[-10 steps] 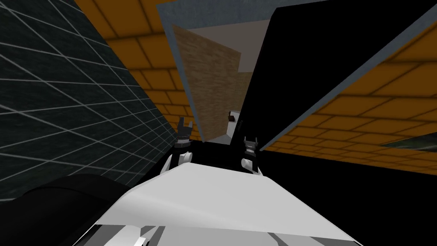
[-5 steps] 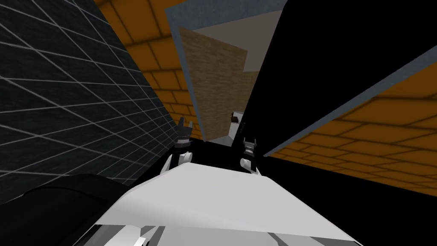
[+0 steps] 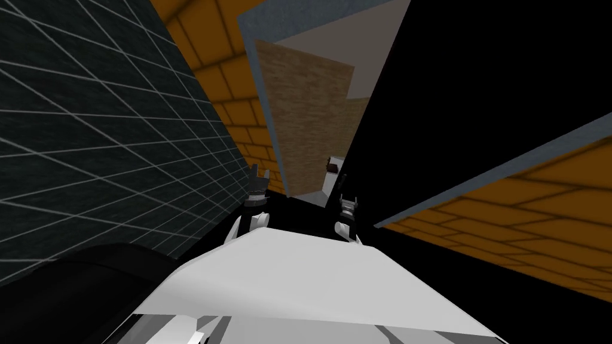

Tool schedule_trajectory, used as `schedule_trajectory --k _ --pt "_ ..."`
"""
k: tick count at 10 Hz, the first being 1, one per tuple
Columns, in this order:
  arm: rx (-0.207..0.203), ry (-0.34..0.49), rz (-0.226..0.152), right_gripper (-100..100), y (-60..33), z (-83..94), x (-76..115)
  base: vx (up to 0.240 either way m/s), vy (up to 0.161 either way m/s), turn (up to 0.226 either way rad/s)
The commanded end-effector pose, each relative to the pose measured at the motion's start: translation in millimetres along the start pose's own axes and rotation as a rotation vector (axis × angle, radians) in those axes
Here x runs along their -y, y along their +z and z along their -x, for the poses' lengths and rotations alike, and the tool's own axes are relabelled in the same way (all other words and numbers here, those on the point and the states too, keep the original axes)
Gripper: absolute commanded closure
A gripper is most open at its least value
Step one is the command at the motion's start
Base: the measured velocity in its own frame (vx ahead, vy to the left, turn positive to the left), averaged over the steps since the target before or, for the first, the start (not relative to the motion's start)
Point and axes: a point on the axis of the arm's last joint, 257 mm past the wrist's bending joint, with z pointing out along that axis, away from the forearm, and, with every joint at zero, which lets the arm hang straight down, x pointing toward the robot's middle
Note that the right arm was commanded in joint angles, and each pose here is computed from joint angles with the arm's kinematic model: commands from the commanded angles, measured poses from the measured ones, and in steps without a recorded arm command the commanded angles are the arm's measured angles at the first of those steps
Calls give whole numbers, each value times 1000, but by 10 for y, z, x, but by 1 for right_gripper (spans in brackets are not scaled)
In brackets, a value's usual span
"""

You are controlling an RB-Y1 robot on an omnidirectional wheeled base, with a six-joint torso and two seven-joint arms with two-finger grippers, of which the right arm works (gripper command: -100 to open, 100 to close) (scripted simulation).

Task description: Push the door open

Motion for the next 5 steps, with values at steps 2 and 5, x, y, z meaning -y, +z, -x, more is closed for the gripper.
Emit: schedule_trajectory --k 2,5 --pt "40 56 10 -100 -52 165 42 41 -127 190" --pt "79 109 20 -100 -108 306 107 46 -112 175"
